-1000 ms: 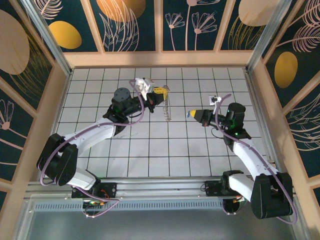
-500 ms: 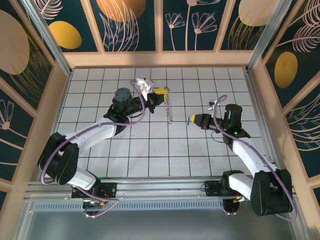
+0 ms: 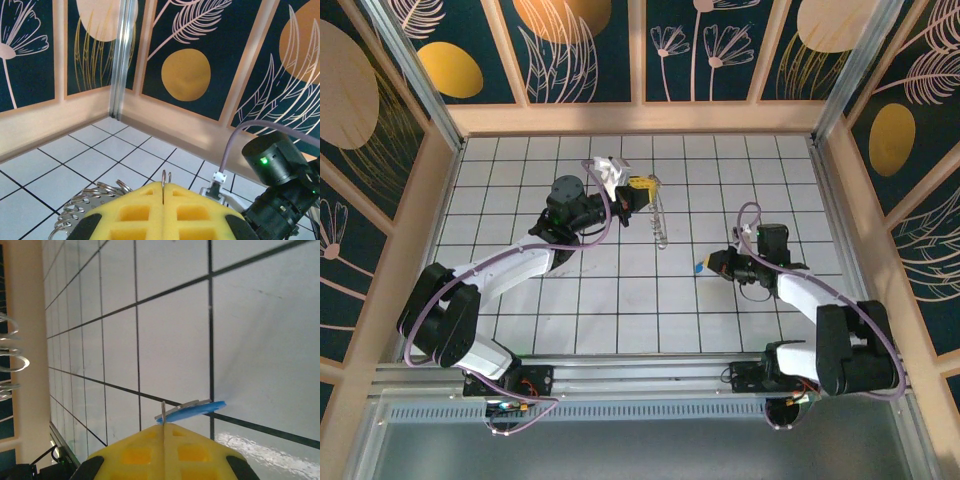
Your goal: Put the keys on the keyring
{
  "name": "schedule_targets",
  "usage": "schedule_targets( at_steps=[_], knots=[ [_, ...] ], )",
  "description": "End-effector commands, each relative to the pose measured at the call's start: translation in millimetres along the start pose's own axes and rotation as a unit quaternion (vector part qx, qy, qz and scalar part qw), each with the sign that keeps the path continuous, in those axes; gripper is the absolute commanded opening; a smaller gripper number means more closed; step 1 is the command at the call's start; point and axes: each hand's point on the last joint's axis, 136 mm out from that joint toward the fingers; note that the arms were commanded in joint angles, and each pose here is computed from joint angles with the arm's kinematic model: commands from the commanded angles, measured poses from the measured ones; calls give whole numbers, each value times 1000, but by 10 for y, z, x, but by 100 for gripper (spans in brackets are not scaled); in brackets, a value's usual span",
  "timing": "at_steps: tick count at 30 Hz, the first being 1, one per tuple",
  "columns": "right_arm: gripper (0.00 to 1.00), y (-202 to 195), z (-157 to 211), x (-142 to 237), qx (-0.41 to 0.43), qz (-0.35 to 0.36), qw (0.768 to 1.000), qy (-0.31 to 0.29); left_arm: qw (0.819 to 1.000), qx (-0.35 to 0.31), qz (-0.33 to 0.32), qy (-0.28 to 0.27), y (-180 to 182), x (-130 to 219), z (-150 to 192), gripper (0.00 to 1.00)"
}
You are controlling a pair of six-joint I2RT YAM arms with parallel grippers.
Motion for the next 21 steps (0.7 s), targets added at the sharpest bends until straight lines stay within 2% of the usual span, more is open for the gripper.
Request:
schedule_targets(
  at_steps=[1,21],
  knots=[
    [0,-128,-6,-53,-28,18,999,5,998,-24,25,-48,-130,-28,-338,0],
    [0,-284,-92,-196,-54,31,998,4,998,-27,25,-52,-142,-6,-360,0]
  ],
)
Point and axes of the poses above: each hand's point on the last joint's axis, 136 mm out from that joint toward the fingers, its own x axis back along the fingers, its own y axis along the line the jaws close on, z = x × y
